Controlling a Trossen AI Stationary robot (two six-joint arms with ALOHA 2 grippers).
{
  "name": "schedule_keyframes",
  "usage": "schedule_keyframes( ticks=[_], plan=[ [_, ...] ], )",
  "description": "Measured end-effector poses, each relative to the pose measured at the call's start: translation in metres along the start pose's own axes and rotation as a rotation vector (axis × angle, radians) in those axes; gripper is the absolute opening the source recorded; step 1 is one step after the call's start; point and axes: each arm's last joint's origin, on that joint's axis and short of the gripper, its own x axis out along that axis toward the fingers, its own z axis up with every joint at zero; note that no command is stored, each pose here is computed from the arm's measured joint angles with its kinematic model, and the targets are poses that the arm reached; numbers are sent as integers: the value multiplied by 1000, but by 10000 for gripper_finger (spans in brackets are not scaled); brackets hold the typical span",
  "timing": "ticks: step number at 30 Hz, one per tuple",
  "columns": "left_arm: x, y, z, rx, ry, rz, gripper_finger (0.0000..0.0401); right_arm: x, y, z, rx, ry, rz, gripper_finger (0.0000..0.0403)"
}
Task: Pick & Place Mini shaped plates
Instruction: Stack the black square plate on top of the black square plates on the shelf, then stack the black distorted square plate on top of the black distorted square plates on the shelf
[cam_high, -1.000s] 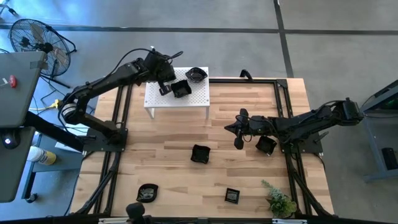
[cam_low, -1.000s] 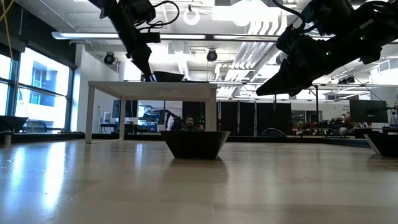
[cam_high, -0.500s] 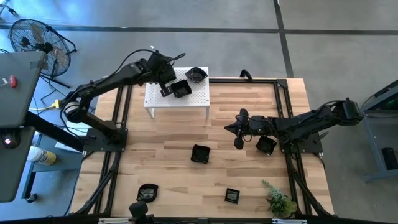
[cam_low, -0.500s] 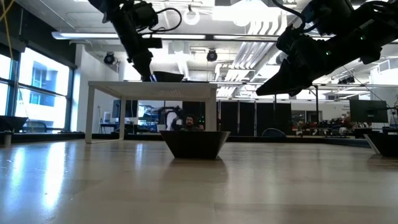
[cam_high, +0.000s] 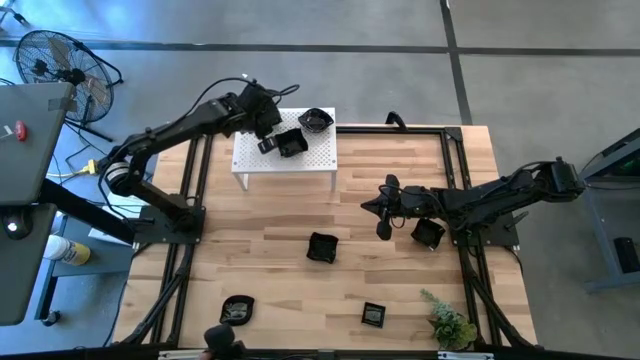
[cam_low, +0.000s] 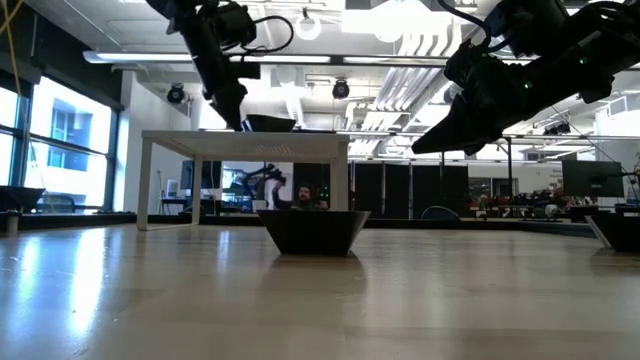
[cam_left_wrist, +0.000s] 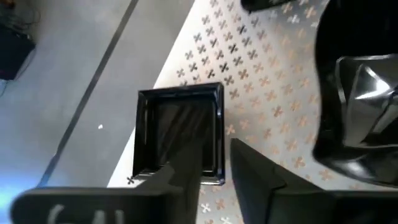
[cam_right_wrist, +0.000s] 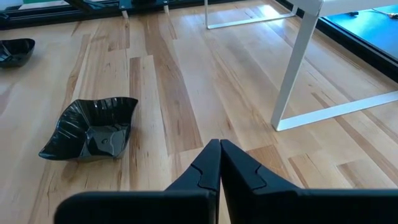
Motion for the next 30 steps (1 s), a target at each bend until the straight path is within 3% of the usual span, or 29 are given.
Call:
schedule_keyframes(
  ticks=[7, 10, 13, 16, 21, 26, 30],
  plan=[
    [-19, 6, 9, -36, -17, -83, 110, 0, 0, 0, 0, 1, 5, 3],
    [-25, 5, 8, -49, -23, -136, 92, 0, 0, 0, 0, 2, 14, 2],
    [-31, 3, 4, -82, -89, -179, 49, 0, 1, 0, 3, 5, 31, 4],
    [-36, -2, -7, -117, -176, -225, 8, 0, 1, 0, 17, 6, 36, 3],
    [-40, -19, -36, -180, -353, -258, 17, 0, 1, 0, 27, 8, 36, 3],
    [-46, -47, -66, -136, -474, -309, 2, 0, 1, 0, 33, 7, 29, 2],
    [-55, -71, -82, -68, -492, -390, 4, 0, 0, 0, 44, 3, 7, 4]
  ],
)
